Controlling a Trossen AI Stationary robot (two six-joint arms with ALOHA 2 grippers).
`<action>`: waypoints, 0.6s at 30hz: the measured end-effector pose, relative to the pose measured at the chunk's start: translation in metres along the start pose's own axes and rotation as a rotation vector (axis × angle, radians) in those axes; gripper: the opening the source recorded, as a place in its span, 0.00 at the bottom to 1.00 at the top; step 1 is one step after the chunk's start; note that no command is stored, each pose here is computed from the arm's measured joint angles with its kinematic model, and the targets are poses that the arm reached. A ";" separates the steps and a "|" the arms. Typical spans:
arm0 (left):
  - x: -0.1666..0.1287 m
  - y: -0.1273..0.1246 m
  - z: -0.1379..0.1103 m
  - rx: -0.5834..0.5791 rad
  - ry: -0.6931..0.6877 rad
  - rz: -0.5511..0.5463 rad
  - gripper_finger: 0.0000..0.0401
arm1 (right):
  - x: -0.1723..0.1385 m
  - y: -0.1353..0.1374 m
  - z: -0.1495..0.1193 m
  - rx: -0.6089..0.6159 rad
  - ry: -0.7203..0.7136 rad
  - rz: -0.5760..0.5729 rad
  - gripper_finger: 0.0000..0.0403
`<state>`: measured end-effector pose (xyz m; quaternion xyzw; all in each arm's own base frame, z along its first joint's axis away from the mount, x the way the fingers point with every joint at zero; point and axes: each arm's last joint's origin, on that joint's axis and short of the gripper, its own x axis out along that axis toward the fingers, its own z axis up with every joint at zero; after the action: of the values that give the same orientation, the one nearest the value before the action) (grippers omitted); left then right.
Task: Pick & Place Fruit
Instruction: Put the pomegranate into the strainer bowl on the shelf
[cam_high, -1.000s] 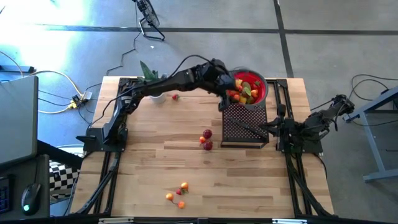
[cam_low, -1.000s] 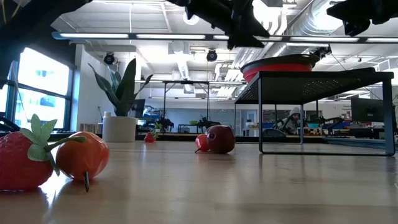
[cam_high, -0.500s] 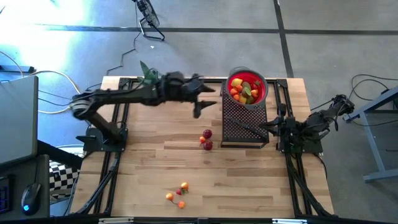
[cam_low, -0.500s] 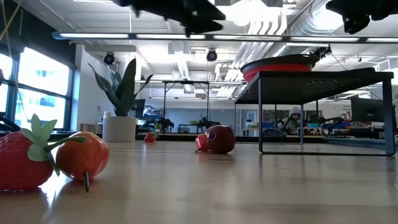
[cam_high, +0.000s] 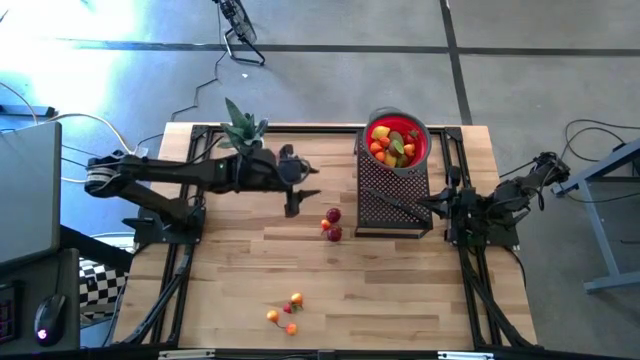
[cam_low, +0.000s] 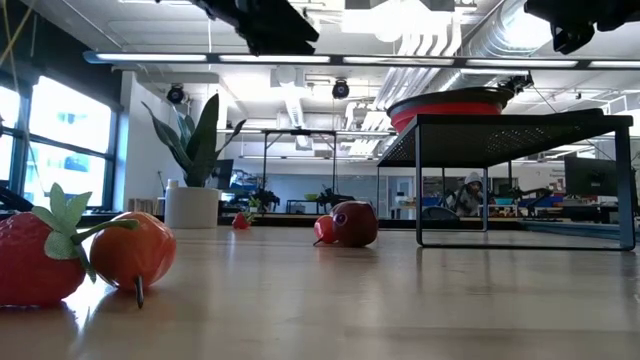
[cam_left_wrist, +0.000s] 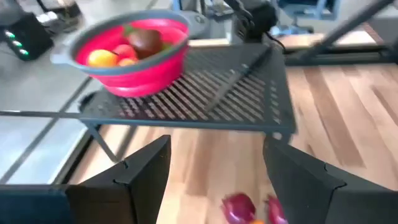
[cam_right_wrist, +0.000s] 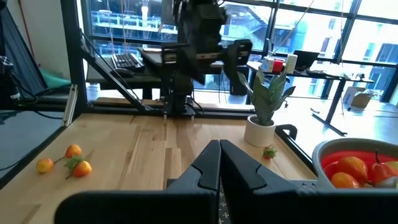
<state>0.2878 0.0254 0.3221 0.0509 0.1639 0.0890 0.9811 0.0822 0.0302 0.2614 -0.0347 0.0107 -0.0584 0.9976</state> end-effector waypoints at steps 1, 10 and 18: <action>0.000 -0.003 -0.001 0.005 0.008 -0.011 0.62 | 0.000 0.000 0.000 0.000 0.000 0.000 0.01; 0.003 -0.016 -0.006 0.029 0.057 -0.054 0.62 | 0.000 0.000 0.000 0.002 0.001 0.000 0.01; 0.003 -0.016 -0.006 0.028 0.056 -0.053 0.62 | 0.000 0.000 0.000 0.010 0.000 0.001 0.01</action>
<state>0.2907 0.0109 0.3134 0.0576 0.1937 0.0619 0.9774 0.0822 0.0302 0.2613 -0.0297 0.0107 -0.0582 0.9978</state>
